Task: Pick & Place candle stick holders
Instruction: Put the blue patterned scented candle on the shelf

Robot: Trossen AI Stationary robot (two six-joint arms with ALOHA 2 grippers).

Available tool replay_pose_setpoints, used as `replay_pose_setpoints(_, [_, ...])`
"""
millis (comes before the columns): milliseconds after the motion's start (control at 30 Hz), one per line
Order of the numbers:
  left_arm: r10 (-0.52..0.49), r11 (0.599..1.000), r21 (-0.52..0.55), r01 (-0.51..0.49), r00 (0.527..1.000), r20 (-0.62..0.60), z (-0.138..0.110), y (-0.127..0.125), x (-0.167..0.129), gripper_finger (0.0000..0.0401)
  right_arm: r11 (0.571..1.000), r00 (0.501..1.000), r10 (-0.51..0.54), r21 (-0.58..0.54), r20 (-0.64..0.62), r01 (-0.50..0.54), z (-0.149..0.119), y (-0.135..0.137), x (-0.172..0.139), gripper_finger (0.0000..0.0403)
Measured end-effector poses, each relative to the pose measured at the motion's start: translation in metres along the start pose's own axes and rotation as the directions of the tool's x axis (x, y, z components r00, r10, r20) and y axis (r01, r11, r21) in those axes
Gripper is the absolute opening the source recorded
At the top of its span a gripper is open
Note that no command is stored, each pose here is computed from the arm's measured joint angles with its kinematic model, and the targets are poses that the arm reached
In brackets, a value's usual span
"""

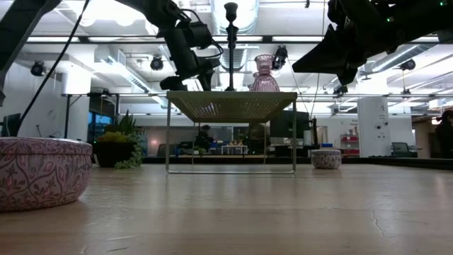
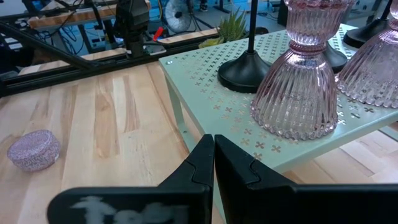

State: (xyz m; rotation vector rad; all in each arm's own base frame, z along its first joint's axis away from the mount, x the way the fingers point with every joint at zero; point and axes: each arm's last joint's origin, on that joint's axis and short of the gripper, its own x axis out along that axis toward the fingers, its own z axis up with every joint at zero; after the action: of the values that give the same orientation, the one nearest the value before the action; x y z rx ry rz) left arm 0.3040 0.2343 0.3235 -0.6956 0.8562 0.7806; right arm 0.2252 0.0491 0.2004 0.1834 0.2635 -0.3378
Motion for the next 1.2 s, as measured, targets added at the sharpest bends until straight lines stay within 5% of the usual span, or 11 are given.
replay_pose_setpoints(1200, [-0.011, 1.000, 0.014, 0.010, 0.999, 0.041, -0.004, 0.002, 0.019, 0.0314, 1.000, 1.000, 0.000, 0.000, 0.000, 0.000, 0.000, 0.000, 0.000, 0.0008])
